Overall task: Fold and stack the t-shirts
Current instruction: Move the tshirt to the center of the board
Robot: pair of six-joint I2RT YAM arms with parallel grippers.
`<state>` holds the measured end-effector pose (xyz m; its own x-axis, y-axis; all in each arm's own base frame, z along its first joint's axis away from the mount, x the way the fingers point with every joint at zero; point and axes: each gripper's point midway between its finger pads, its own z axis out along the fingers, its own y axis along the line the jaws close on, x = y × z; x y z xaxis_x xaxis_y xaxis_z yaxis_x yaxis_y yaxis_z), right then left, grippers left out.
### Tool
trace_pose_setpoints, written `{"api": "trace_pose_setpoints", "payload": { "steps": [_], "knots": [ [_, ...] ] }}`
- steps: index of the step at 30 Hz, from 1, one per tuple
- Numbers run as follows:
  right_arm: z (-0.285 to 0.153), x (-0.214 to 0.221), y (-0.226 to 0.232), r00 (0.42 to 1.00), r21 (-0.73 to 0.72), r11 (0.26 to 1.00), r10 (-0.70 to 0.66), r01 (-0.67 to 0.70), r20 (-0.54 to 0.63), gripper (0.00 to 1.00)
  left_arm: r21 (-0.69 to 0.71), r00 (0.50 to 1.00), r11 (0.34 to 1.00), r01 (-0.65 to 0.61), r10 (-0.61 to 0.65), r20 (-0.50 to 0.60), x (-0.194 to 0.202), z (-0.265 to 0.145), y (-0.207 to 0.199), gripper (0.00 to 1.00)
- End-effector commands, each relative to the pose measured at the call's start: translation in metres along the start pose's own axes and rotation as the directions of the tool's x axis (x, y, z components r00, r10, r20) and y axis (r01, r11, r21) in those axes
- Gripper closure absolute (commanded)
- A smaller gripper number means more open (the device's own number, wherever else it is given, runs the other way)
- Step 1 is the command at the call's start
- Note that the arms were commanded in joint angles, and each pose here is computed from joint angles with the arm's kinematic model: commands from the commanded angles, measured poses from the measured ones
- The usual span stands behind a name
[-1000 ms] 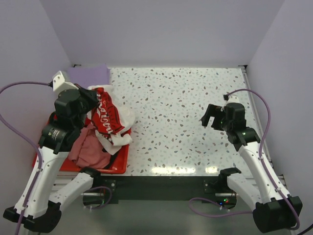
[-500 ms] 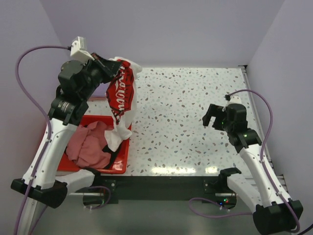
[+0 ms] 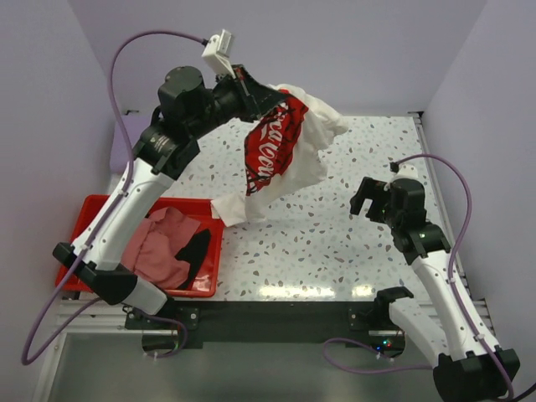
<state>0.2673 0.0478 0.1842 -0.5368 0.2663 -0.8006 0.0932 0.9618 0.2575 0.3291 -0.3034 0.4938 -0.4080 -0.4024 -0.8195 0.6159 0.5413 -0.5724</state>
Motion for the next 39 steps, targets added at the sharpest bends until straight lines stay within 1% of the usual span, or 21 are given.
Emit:
{"api": "trace_pose_setpoints", "payload": {
  "steps": [1,2,3,5,11,14,15,17,18,22,24,26,30,32,33,34,35,36,37,38,39],
  "knots": [
    [-0.001,-0.01,-0.003,0.999,0.021,1.0,0.017,-0.018,0.045,0.01,0.225,0.996,0.972,-0.061,0.046,0.072,-0.031,-0.001,-0.058,1.0],
    [-0.001,-0.009,-0.004,0.999,0.026,0.999,0.018,-0.019,0.042,0.01,0.26,0.996,0.963,-0.067,0.047,0.081,-0.032,0.0,-0.064,1.0],
    [0.0,-0.009,-0.004,0.999,0.028,0.999,0.017,-0.018,0.041,0.01,0.282,0.997,0.958,-0.06,0.044,0.061,-0.028,0.002,-0.066,1.0],
    [0.0,-0.009,-0.005,0.999,0.033,0.999,0.018,-0.02,0.041,0.01,0.286,0.997,0.957,-0.056,0.041,0.059,-0.027,0.005,-0.065,1.0],
    [-0.001,-0.01,-0.008,0.999,0.049,0.999,0.021,-0.024,0.05,0.01,0.168,0.996,0.985,-0.047,0.033,0.087,-0.017,0.022,-0.03,1.0],
    [0.0,-0.01,-0.009,0.999,0.054,0.998,0.021,-0.023,0.049,0.01,0.225,0.997,0.973,-0.045,0.028,0.075,-0.016,0.029,-0.039,1.0],
    [0.001,-0.01,-0.009,0.999,0.055,0.998,0.019,-0.022,0.047,0.01,0.253,0.999,0.967,-0.035,0.026,0.039,-0.007,0.037,-0.04,1.0],
    [0.001,-0.01,-0.009,0.999,0.059,0.998,0.021,-0.024,0.045,0.01,0.29,0.999,0.957,-0.027,0.021,0.024,-0.008,0.041,-0.048,1.0],
    [0.001,-0.009,-0.009,0.999,0.059,0.998,0.02,-0.023,0.042,0.01,0.31,1.0,0.951,-0.014,0.019,-0.014,0.002,0.048,-0.047,1.0],
    [0.0,-0.01,-0.008,0.998,0.053,0.998,0.02,-0.022,0.051,0.01,0.364,0.995,0.931,0.033,0.002,-0.095,0.02,0.055,-0.049,1.0],
    [0.0,-0.01,-0.008,0.998,0.05,0.998,0.021,-0.024,0.052,0.01,0.405,0.994,0.913,0.046,-0.001,-0.111,0.024,0.053,-0.055,1.0],
    [0.0,-0.01,-0.008,0.998,0.049,0.998,0.024,-0.026,0.052,0.01,0.411,0.994,0.911,0.044,0.002,-0.111,0.027,0.054,-0.055,1.0],
    [0.0,-0.01,-0.008,0.998,0.051,0.998,0.023,-0.026,0.052,0.01,0.307,0.997,0.952,0.004,0.019,-0.071,0.034,0.068,-0.033,1.0],
    [-0.001,-0.01,-0.009,0.998,0.057,0.998,0.023,-0.026,0.055,0.01,0.257,0.995,0.966,-0.01,0.036,-0.094,0.049,0.078,-0.014,0.99],
    [-0.001,-0.01,-0.01,0.998,0.059,0.998,0.025,-0.028,0.056,0.01,0.202,0.993,0.979,-0.007,0.031,-0.116,0.062,0.091,0.006,0.98],
    [-0.001,-0.012,-0.01,0.998,0.062,0.998,0.025,-0.029,0.062,0.01,0.178,0.991,0.983,-0.034,0.057,-0.123,0.068,0.097,0.015,0.97],
    [0.0,-0.01,-0.011,0.998,0.063,0.998,0.025,-0.029,0.059,0.01,0.143,0.985,0.989,-0.039,0.062,-0.158,0.08,0.104,0.028,0.96],
    [0.0,-0.011,-0.01,0.998,0.061,0.998,0.023,-0.027,0.061,0.01,0.072,0.981,0.996,-0.045,0.058,-0.186,0.098,0.12,0.055,0.96],
    [0.001,-0.01,-0.01,0.998,0.061,0.998,0.024,-0.027,0.055,0.01,0.048,0.979,0.995,-0.092,0.099,-0.181,0.098,0.128,0.065,0.96],
    [0.001,-0.011,-0.009,0.998,0.059,0.998,0.021,-0.024,0.054,0.01,0.004,0.973,0.993,-0.116,0.114,-0.202,0.107,0.134,0.08,0.94],
    [0.001,-0.009,-0.01,0.999,0.06,0.998,0.02,-0.023,0.048,0.01,-0.078,0.966,0.986,-0.148,0.127,-0.226,0.124,0.147,0.112,0.91]
  ]
}}
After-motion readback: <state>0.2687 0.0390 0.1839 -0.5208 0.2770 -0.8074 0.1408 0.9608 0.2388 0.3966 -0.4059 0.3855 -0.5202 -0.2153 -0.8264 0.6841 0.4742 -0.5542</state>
